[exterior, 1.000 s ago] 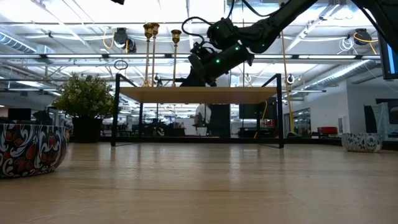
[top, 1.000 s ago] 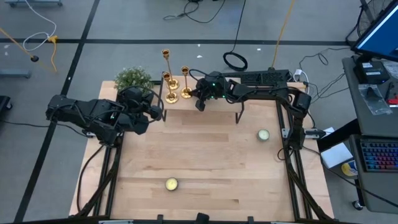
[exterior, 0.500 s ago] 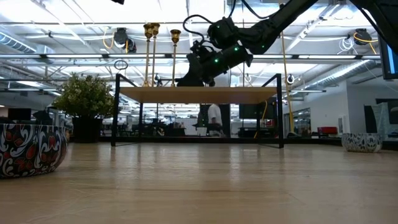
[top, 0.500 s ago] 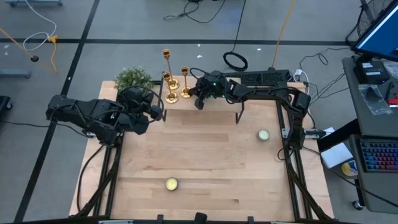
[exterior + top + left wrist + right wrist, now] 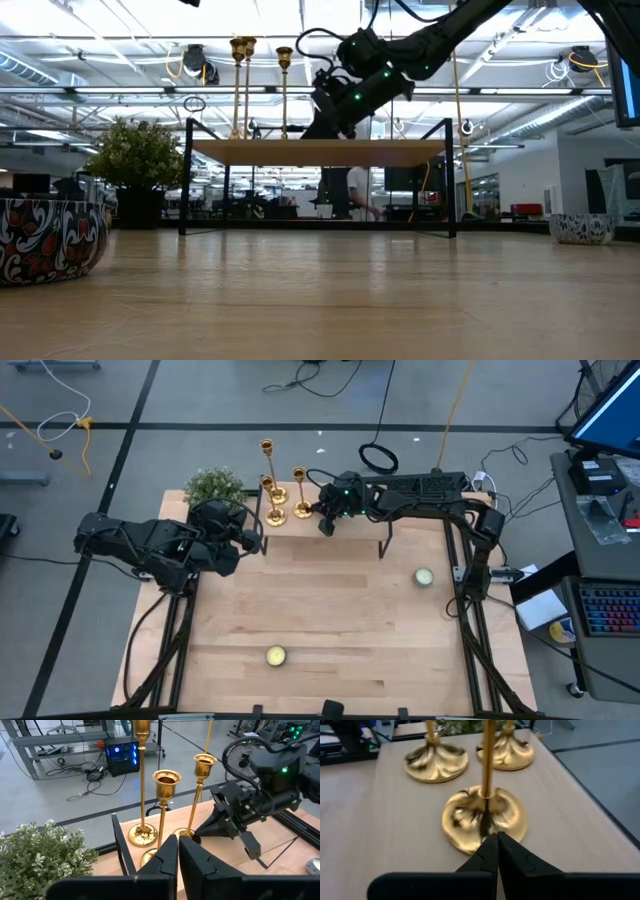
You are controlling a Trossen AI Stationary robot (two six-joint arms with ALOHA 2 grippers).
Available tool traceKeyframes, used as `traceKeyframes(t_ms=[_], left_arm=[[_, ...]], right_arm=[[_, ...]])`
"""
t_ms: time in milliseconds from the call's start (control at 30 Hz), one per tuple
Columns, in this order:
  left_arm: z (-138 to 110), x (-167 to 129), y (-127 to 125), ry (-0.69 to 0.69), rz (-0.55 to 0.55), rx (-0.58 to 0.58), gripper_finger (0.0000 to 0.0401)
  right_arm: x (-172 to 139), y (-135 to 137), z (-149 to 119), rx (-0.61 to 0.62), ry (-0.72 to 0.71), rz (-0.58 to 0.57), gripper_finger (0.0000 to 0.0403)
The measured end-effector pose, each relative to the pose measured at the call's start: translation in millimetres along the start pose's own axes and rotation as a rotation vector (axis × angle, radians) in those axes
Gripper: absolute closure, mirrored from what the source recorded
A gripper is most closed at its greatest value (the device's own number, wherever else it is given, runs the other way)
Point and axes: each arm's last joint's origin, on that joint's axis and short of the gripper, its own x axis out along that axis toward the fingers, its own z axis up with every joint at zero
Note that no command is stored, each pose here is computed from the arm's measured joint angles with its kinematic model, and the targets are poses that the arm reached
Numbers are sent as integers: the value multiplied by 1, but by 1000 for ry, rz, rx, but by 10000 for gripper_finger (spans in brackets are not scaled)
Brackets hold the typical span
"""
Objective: Pick & Place candle stick holders
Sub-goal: Put the gold candle holder on the shelf
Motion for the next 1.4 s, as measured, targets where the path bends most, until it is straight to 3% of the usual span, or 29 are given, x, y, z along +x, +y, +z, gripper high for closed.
traceKeyframes(t_ms=[533,700,867,1400], left_arm=[[0,0,0,0,0,1,386],[0,0,0,0,0,1,398],[0,0,0,0,1,1,386],[0,0,0,0,0,11,388]], right_arm=[[-8,0,5,-30,-4,-35,403],[-13,0,4,-60,45,-51,403],[-13,1,-1,-50,92,-40,403],[-7,3,3,-73,21,-38,403]])
